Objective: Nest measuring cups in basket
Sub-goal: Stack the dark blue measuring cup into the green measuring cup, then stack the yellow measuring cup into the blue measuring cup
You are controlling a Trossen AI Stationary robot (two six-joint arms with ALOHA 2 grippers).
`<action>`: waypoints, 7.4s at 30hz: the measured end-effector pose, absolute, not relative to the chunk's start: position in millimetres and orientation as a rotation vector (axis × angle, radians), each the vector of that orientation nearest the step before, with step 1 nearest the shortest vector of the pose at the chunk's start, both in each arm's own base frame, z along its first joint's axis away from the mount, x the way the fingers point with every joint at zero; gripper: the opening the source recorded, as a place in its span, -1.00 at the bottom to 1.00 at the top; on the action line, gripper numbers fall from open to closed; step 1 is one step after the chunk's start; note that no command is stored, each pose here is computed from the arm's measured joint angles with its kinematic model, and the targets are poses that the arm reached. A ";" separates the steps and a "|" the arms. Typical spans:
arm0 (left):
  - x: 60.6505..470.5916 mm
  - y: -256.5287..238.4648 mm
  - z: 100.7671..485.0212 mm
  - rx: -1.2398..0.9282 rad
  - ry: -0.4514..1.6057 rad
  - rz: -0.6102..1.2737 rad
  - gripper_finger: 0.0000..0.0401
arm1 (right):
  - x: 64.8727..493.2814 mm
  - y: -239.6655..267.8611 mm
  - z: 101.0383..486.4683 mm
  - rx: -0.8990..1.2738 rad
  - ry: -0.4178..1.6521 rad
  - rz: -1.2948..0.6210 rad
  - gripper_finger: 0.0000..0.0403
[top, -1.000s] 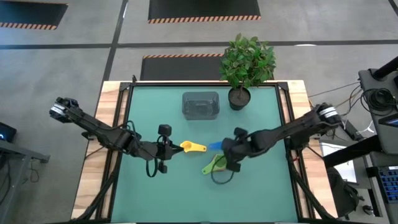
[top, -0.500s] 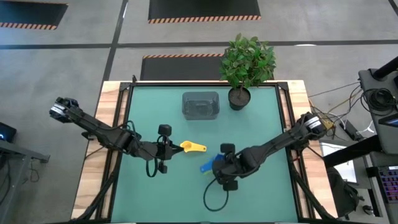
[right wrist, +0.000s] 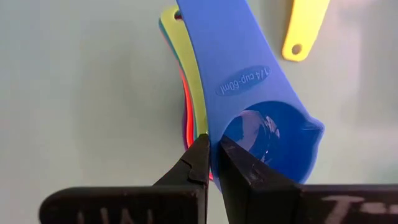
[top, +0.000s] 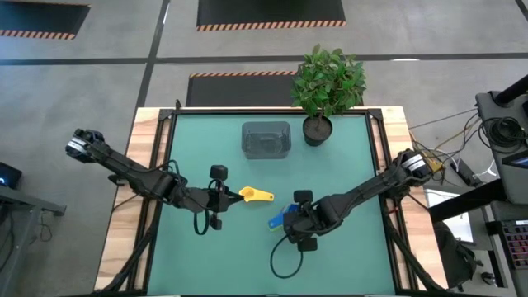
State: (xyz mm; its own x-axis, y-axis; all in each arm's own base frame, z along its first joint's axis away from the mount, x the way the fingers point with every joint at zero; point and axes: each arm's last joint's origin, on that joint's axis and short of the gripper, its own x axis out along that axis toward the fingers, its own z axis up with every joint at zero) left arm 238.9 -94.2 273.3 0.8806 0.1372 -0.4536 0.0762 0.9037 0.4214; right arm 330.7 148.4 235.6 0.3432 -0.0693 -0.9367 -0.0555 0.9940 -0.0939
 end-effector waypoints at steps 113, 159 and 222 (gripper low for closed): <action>338.1 -109.4 133.7 0.245 0.523 0.120 -1.00 | 256.6 126.5 215.0 -0.162 0.882 -0.122 -0.96; 334.2 -123.3 133.9 0.149 0.527 0.008 -1.00 | 257.4 126.9 216.8 -0.149 0.876 -0.125 -0.96; 278.3 -63.7 125.9 0.238 0.823 0.148 -0.46 | 252.4 126.8 248.3 -0.209 0.731 -0.092 -0.96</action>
State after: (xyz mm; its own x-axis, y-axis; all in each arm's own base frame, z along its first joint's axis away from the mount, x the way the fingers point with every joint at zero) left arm 278.3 -63.7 125.9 0.6720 0.2218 -0.7066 -0.0382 0.9632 0.2659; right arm 252.4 126.8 248.3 0.7419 -0.1559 -0.6522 0.0106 0.9752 -0.2211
